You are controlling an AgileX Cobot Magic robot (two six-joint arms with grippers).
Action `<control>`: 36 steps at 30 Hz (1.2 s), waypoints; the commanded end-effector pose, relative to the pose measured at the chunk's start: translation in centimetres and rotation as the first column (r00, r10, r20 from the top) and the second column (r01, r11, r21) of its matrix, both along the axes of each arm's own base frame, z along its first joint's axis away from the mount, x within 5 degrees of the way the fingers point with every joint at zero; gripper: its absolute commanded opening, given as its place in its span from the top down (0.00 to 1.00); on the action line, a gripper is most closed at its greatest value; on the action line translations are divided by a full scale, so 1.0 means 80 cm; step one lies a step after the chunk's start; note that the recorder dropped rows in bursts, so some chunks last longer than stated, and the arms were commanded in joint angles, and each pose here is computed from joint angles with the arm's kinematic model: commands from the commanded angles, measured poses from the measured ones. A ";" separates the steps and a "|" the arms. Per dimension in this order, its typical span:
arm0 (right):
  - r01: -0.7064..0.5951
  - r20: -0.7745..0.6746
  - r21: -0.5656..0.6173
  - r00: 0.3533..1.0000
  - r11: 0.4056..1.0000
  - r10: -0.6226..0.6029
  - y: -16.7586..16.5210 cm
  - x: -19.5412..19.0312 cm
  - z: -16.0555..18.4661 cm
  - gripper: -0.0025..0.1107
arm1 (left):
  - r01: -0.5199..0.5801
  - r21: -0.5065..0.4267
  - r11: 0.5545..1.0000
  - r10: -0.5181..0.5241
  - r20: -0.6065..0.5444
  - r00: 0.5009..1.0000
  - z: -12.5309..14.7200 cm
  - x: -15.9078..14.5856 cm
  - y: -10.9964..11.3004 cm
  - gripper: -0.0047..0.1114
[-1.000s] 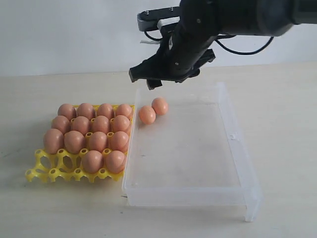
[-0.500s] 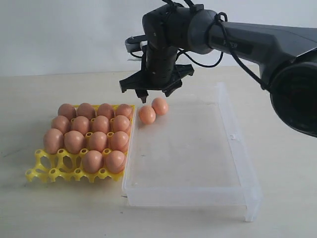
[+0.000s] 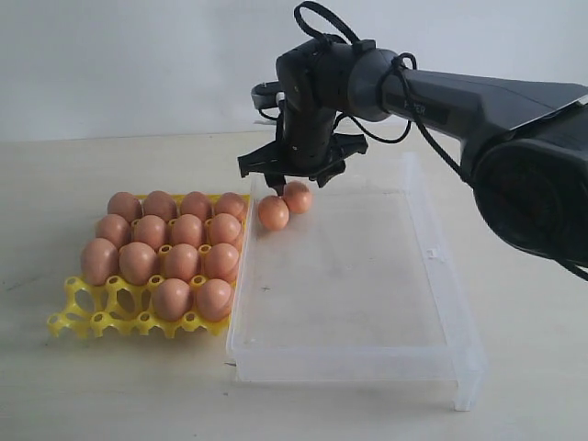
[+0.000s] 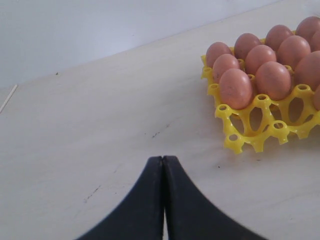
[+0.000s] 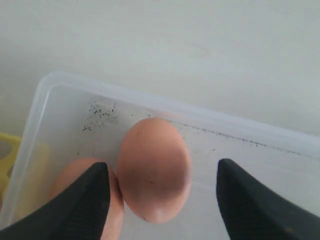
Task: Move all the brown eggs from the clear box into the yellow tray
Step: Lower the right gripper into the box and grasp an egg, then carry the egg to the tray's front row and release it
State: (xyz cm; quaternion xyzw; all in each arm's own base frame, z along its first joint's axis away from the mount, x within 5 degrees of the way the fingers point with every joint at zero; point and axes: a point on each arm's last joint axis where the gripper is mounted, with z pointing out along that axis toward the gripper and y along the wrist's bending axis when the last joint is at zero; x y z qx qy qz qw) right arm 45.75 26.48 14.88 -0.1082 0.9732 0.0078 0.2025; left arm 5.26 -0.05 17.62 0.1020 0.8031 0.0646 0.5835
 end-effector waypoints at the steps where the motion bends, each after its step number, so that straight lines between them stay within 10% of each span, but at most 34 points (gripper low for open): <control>1: 0.009 -0.002 0.008 1.000 1.000 -0.009 -0.002 0.005 -0.013 0.45 | 0.004 -0.006 1.000 -0.004 0.016 1.000 0.003 0.000 0.000 0.96; 6: 0.006 -0.004 0.007 1.000 1.000 -0.006 0.000 0.007 -0.025 0.51 | 0.004 -0.006 1.000 -0.004 0.016 1.000 0.003 0.000 0.000 0.96; 13: -0.011 -0.014 -0.018 1.000 1.000 0.011 -0.002 0.006 -0.026 0.98 | 0.004 -0.006 1.000 -0.004 0.016 1.000 0.003 0.000 0.000 0.96; 23: -0.177 0.023 -0.034 0.984 0.984 0.178 0.002 -0.019 0.064 0.98 | 0.004 -0.006 1.000 -0.004 0.016 1.000 0.003 0.000 0.000 0.96; 36: -0.569 0.392 0.091 0.775 0.817 0.496 0.086 -0.146 0.089 0.98 | 0.004 -0.006 1.000 -0.004 0.016 1.000 0.003 0.000 0.000 0.96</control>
